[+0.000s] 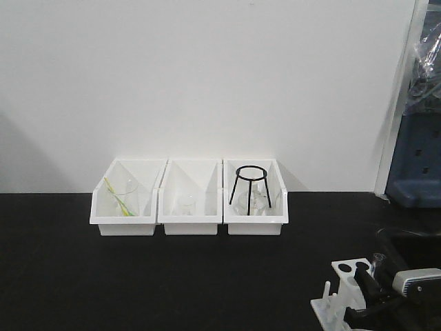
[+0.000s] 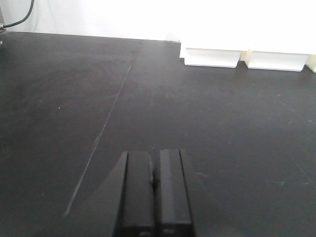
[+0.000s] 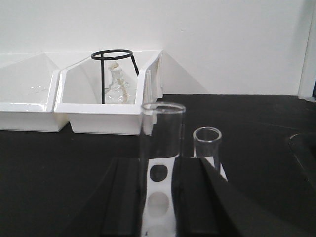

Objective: Flip and reinsert test tube from rack

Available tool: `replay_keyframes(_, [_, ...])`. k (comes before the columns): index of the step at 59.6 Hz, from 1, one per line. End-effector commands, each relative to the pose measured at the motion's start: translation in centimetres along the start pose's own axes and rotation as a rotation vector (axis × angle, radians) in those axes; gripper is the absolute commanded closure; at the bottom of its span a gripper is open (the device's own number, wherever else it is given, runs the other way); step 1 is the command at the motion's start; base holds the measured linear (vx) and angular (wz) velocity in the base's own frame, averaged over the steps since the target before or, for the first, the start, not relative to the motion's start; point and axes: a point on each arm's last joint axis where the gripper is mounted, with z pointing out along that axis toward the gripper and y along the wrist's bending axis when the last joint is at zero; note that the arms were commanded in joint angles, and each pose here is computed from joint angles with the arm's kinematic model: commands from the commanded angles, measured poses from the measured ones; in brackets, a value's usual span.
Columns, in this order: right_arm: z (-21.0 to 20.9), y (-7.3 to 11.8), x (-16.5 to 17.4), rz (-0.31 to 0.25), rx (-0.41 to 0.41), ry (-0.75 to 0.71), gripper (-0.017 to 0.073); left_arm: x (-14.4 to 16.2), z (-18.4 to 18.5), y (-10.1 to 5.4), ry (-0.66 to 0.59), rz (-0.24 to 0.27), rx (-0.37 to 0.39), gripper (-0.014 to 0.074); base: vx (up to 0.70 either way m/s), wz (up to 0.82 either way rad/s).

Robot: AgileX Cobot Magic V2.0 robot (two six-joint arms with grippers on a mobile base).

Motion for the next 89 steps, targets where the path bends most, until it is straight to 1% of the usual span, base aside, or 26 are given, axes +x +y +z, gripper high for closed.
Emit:
replay_keyframes(1, [0.0,0.0,-2.8,-0.016,-0.015,-0.216,0.0428,-0.8,-0.1,-0.2,-0.095,-0.003,0.023,0.0600,0.00,0.00])
replay_keyframes(14, [0.0,0.1,-2.9,-0.017,-0.021,-0.220,0.0214,-0.8,-0.1,-0.2,-0.095,-0.003,0.023,0.0600,0.00,0.00])
replay_keyframes(21, [-0.3,0.1,-3.6,-0.016,-0.024,-0.238,0.0099,-0.8,-0.1,-0.2,-0.095,-0.003,0.023,0.0600,0.00,0.00])
replay_keyframes(25, [-0.6,0.3,-4.6,-0.026,-0.032,-0.258,0.0064,-0.8,-0.1,-0.2,-0.095,-0.003,0.023,0.0600,0.00,0.00])
replay_keyframes(31, [-1.4,0.6,-6.6,-0.040,-0.041,-0.291,0.0061,-0.8,-0.1,-0.2,-0.095,-0.003,0.023,0.0600,0.00,0.00])
replay_keyframes(35, [-2.1,0.7,-8.1,-0.034,-0.038,-0.298,0.0078,-0.8,-0.1,-0.2,-0.095,-0.003,0.023,0.0600,0.00,0.00])
replay_keyframes(38, [-3.0,0.8,-9.5,-0.014,-0.032,-0.295,0.0113,-0.8,-0.1,-0.2,-0.095,-0.003,0.023,0.0600,0.00,0.00])
replay_keyframes(42, [-4.3,1.0,-11.0,-0.007,-0.017,-0.262,0.0188,-0.8,-0.1,-0.2,-0.095,-0.003,0.023,0.0600,0.00,0.00])
replay_keyframes(43, [-4.6,1.0,-11.1,-0.005,-0.009,-0.233,0.0209,-0.8,-0.1,-0.2,-0.095,-0.003,0.023,0.0600,0.00,0.00])
replay_keyframes(44, [-5.1,1.0,-11.6,-0.003,-0.007,-0.231,0.0242,-0.8,-0.1,-0.2,-0.095,-0.003,0.023,0.0600,0.00,0.00])
replay_keyframes(46, [-5.7,1.1,-11.8,0.000,0.003,-0.173,0.0305,-0.8,-0.1,-0.2,-0.095,-0.003,0.023,0.0600,0.00,0.00])
replay_keyframes(48, [-6.6,1.2,-12.2,-0.011,0.011,-0.119,0.0375,-0.8,-0.1,-0.2,-0.095,-0.003,0.023,0.0600,0.00,0.00])
replay_keyframes(52, [-8.5,1.3,-12.5,-0.050,0.038,-0.001,0.0527,-0.8,-0.1,-0.2,-0.095,-0.003,0.023,0.0600,0.00,0.00])
replay_keyframes(54, [-9.4,1.4,-12.8,-0.077,0.047,0.031,0.0575,-0.8,-0.1,-0.2,-0.095,-0.003,0.023,0.0600,0.00,0.00])
replay_keyframes(57, [-10.7,1.4,-12.8,-0.093,0.072,0.082,0.0574,-0.8,-0.1,-0.2,-0.095,-0.003,0.023,0.0600,0.00,0.00])
replay_keyframes(60, [-11.9,1.4,-12.7,-0.095,0.091,0.101,0.0573,-0.8,-0.1,-0.2,-0.095,-0.003,0.023,0.0600,0.00,0.00])
replay_keyframes(66, [-13.9,1.6,-12.3,-0.090,0.099,0.072,0.0571,-0.8,-0.1,-0.2,-0.095,-0.003,0.023,0.0600,0.00,0.00])
replay_keyframes(74, [-15.8,1.9,-12.1,-0.104,0.102,0.019,0.0571,-0.8,-0.1,-0.2,-0.095,-0.003,0.023,0.0600,0.00,0.00])
replay_keyframes(89, [-16.9,2.1,-12.2,-0.106,0.105,-0.018,0.0571,-0.8,-0.1,-0.2,-0.095,-0.003,0.023,0.0600,0.00,0.00])
